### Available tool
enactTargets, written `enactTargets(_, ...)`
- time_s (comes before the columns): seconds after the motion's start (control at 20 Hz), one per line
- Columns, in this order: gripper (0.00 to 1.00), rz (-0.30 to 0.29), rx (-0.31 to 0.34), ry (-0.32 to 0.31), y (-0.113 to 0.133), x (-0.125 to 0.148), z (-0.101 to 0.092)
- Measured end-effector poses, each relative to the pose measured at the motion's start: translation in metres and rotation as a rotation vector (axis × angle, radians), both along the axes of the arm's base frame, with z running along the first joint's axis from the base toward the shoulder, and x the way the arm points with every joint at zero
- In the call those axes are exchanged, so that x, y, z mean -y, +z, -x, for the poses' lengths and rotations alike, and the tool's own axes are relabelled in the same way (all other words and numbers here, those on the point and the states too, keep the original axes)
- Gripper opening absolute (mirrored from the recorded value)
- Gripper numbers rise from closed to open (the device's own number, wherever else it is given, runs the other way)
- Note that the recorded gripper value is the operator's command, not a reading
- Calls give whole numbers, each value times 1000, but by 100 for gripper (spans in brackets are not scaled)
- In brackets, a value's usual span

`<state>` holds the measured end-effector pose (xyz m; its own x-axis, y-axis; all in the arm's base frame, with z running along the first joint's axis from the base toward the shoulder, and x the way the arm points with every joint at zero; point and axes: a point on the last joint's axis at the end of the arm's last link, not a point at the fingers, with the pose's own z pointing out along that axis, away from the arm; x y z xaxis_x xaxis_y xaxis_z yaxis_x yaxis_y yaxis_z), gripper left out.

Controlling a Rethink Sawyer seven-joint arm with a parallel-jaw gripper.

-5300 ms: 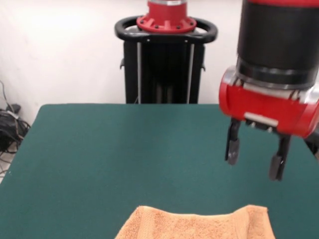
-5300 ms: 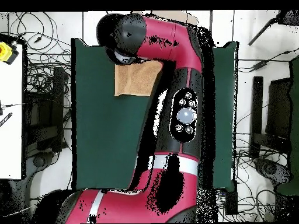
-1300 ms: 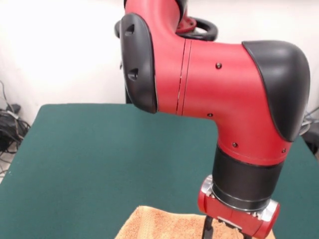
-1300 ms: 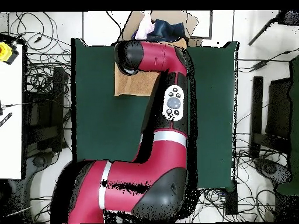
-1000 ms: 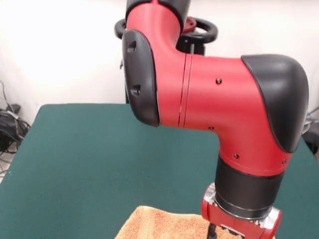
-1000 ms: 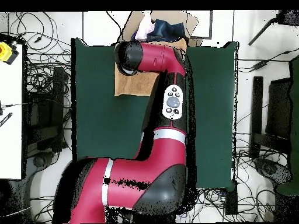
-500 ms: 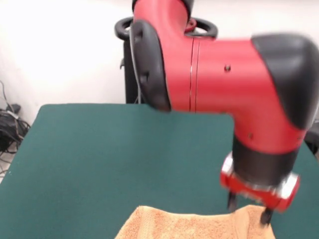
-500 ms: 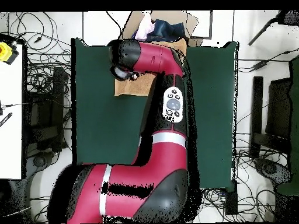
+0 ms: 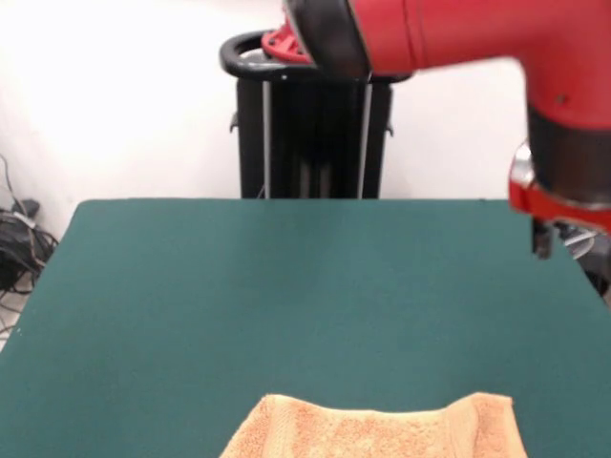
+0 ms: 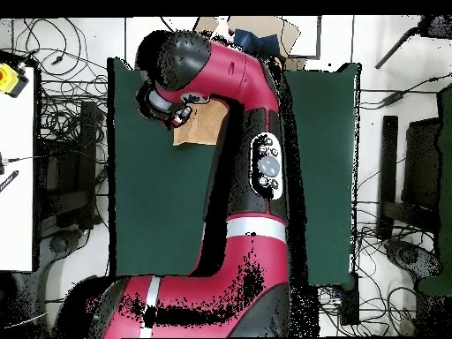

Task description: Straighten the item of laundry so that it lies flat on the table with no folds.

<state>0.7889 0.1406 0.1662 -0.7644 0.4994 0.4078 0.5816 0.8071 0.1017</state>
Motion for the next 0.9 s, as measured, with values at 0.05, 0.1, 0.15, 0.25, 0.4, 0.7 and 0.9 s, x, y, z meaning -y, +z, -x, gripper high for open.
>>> enactTargets(0.05, 100, -3, 6, -2, 5, 0, -1)
enactTargets(0.1, 100, -6, 12, -4, 9, 0, -2)
enactTargets(0.15, 100, -7, 15, -5, 12, 0, -3)
enactTargets(0.25, 100, -7, 20, -4, 15, -1, -4)
enactTargets(0.4, 100, -1, 31, -8, 9, -1, -5)
enactTargets(0.7, 100, 20, 92, -26, -19, -4, -12)
enactTargets(0.9, 100, 38, 129, -39, -55, -6, -15)
